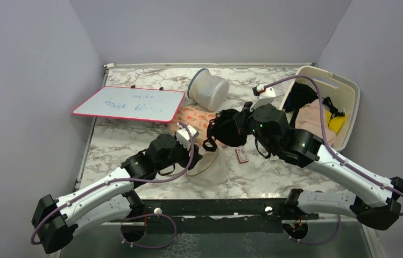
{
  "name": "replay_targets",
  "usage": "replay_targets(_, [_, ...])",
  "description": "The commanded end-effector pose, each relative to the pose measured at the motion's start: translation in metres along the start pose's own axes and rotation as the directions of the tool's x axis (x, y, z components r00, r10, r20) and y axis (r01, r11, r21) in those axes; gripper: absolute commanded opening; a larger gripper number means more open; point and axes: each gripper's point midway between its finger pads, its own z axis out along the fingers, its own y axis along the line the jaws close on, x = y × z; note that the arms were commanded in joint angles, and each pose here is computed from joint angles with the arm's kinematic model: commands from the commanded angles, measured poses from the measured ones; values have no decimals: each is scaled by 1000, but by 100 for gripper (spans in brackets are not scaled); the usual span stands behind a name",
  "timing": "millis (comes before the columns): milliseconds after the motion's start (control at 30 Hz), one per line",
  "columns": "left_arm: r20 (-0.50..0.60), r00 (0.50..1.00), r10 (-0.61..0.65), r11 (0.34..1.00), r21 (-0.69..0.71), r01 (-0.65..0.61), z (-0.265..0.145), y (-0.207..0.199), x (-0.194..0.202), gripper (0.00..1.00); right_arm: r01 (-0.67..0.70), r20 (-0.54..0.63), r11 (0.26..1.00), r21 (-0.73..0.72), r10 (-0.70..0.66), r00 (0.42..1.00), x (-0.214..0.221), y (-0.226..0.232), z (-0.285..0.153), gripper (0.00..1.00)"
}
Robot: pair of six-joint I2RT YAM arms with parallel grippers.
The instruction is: Unzip the laundry bag and remove the bra
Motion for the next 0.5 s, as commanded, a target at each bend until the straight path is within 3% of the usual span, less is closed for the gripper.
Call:
replay_targets(0, [72, 997, 7, 1000, -29, -5, -8, 2, -24, 51, 64, 89, 993, 102, -73, 993, -34, -20, -13, 1])
replay_targets(267, [127, 992, -2, 995, -102, 15, -20, 15, -34, 75, 125, 218, 980, 152, -157, 963, -63, -35, -24, 1])
replay_targets(467, [147, 989, -6, 991, -131, 26, -26, 20, -37, 78, 155, 206, 953, 259, -212, 955, -82, -58, 7, 1])
